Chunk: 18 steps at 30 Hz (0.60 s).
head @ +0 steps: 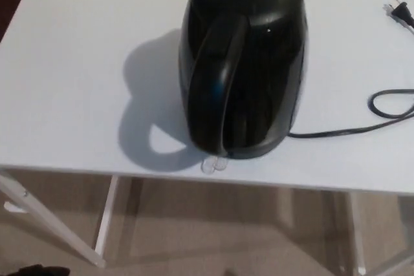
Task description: The robot walk towards a table in front and click the button on the base of the boilling pot using its left middle finger
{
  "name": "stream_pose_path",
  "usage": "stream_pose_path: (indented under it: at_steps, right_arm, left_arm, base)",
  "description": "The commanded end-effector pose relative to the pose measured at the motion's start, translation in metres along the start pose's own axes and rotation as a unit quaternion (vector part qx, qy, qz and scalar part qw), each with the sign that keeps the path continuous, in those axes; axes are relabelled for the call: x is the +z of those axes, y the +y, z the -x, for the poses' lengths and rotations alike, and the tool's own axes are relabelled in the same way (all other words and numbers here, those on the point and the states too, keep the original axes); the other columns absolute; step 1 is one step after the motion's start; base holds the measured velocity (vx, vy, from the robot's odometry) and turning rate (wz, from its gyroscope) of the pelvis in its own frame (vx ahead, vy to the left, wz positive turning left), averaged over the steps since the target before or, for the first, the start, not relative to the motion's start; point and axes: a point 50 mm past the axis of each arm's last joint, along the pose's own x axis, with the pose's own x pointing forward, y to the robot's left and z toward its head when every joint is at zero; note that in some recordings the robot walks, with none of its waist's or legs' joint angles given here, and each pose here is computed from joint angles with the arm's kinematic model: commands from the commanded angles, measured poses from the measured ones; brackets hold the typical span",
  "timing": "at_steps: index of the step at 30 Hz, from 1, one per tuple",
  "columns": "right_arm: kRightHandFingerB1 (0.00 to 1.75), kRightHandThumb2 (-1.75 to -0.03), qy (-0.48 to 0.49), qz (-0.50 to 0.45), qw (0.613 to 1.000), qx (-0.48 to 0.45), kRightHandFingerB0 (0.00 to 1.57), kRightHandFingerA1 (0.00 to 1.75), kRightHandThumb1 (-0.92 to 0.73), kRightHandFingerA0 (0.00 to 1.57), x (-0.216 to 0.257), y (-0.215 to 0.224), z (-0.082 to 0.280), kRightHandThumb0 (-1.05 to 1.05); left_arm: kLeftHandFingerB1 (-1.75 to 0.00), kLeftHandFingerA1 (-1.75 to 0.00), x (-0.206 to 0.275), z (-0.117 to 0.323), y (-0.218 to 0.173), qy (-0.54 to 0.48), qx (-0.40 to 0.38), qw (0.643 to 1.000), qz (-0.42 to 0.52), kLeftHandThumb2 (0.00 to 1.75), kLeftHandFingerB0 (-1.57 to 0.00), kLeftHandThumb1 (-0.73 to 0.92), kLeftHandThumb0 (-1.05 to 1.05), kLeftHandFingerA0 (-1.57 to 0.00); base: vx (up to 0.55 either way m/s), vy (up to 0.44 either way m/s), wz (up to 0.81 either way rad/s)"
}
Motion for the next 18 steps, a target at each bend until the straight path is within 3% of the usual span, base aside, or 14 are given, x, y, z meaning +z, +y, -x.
stream_pose_path:
  at_steps: [1,11,13,18]
  right_arm:
    - [0.42,-0.82,0.018,0.005,1.000,0.006,0.12,0.55,-0.92,0.34,-0.0087,0.0003,0.0042,0.24]
    - [0.42,-0.82,0.023,0.015,1.000,0.009,0.12,0.54,-0.92,0.33,-0.0091,0.0012,0.0042,0.24]
    - [0.42,-0.82,0.023,0.013,1.000,0.010,0.12,0.54,-0.92,0.33,-0.0091,0.0014,0.0044,0.24]
    - [0.42,-0.82,0.023,0.013,1.000,0.010,0.12,0.54,-0.92,0.33,-0.0093,0.0016,0.0045,0.24]
  left_arm:
    - [-0.34,-0.41,-0.0048,0.0031,0.0035,0.009,0.006,1.000,-0.014,0.55,-0.35,0.50,-0.29,-0.46]
    - [-0.41,-0.48,-0.0076,0.0025,0.0035,0.007,0.001,1.000,-0.009,0.65,-0.31,0.42,-0.37,-0.40]
    - [-0.34,-0.41,-0.0063,0.0032,0.0030,0.010,0.001,1.000,-0.016,0.54,-0.34,0.50,-0.29,-0.45]
    - [-0.34,-0.42,-0.0067,0.0035,0.0029,0.007,0.000,1.000,-0.020,0.55,-0.34,0.50,-0.29,-0.45]
  base:
    - [0.25,0.008,-0.28]
    - [0.10,0.166,-0.04]
    - [0.00,0.000,0.00]
    - [0.00,0.000,0.00]
